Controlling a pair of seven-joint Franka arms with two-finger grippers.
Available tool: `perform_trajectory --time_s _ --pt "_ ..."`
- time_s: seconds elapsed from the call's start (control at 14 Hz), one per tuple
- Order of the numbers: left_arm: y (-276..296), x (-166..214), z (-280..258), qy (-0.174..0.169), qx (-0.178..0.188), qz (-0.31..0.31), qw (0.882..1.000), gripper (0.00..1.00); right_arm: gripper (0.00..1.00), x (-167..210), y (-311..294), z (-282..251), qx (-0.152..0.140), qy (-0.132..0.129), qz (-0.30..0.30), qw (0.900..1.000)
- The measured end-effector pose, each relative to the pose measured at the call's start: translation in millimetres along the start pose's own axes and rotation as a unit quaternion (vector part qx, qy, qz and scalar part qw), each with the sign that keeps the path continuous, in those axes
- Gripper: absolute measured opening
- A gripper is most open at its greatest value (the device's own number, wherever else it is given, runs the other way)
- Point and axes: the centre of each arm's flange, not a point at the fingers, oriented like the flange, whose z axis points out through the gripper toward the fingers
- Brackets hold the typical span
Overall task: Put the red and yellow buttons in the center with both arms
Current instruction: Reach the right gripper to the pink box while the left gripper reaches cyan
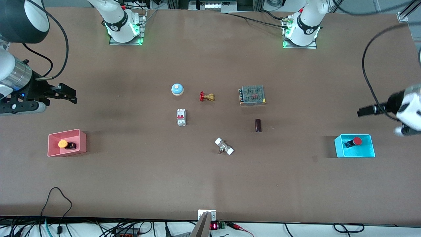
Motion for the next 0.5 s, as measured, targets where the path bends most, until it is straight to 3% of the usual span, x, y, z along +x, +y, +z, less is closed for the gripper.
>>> perform_trajectory --time_s 0.36,0.5 --pt "-43.1 63.6 82.6 -0.011 0.001 -0.034 0.999 1.00 1.00 8.9 26.9 30.7 0.001 -0.023 0.017 1.000" --pt "-48.3 79.2 111.1 0.000 0.003 -0.038 0.999 1.00 1.00 19.2 53.7 54.8 -0.006 -0.020 0.007 1.000"
